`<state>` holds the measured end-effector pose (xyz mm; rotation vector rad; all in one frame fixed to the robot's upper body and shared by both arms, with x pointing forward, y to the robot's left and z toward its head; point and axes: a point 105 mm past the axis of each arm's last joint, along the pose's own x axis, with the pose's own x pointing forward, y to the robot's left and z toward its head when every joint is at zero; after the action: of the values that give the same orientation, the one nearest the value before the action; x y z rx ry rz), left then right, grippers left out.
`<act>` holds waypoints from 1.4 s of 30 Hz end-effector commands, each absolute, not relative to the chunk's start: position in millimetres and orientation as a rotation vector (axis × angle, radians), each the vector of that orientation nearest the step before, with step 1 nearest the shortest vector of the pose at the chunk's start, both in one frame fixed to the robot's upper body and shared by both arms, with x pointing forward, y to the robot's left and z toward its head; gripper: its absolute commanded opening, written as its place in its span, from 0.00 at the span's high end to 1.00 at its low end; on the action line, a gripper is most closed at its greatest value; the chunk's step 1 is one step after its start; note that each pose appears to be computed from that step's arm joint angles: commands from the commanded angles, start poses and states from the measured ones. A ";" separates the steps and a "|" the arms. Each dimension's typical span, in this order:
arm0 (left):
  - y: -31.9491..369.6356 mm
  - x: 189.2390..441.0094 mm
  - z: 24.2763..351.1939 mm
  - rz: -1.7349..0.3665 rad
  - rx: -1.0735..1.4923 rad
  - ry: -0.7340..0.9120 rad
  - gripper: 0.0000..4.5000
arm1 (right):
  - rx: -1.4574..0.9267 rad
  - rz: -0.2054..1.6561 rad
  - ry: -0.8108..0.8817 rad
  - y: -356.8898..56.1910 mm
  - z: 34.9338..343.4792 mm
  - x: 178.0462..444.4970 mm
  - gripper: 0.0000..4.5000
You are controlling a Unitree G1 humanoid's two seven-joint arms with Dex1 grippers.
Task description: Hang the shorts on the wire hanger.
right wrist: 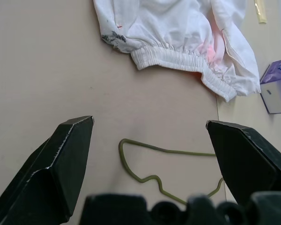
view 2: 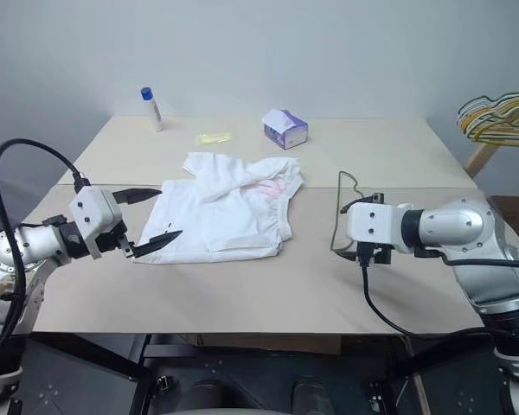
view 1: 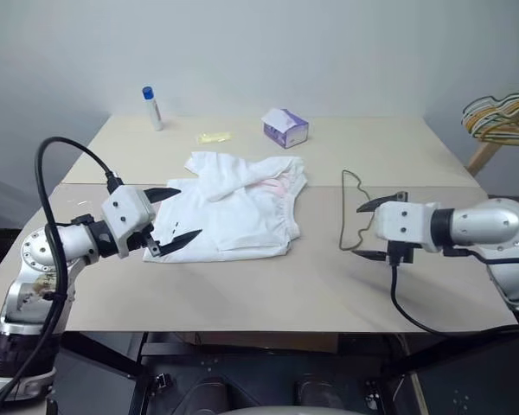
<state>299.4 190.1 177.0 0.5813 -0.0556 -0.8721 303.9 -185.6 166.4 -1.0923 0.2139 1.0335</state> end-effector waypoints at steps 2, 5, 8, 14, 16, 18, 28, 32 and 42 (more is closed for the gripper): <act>193.5 300.9 192.0 -0.836 0.603 -0.097 0.00 | -1.123 1.016 0.147 -181.6 181.6 306.2 0.00; 194.3 302.9 194.9 -0.819 0.590 -0.109 0.00 | -1.124 1.016 0.147 -181.5 180.1 305.9 0.00; 193.7 301.8 194.7 -0.833 0.604 -0.104 0.00 | -1.125 1.014 0.145 -181.2 180.5 306.1 0.00; 198.1 303.1 185.8 -0.826 0.642 -0.061 0.00 | -1.118 1.007 0.139 -179.7 180.5 307.7 0.00; 204.0 303.2 182.5 -0.818 0.671 -0.040 0.00 | -1.115 1.008 0.138 -179.0 179.6 308.1 0.00; 210.6 300.0 178.8 -0.832 0.689 -0.008 0.00 | -1.102 1.005 0.138 -177.5 180.9 309.3 0.00; 258.7 297.4 124.1 -0.893 0.888 0.349 0.00 | -1.062 1.030 0.112 -158.6 170.1 304.4 0.00; 272.0 303.1 108.4 -0.923 0.864 0.459 0.00 | -1.041 1.035 0.116 -155.1 166.6 301.4 0.00; 280.7 325.7 70.3 -0.911 0.723 0.569 0.00 | -1.009 1.034 0.141 -153.0 163.7 293.8 0.00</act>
<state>322.5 277.2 68.3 0.7125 0.5638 -0.9175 292.9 -152.2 150.6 -0.9950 0.1830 1.0686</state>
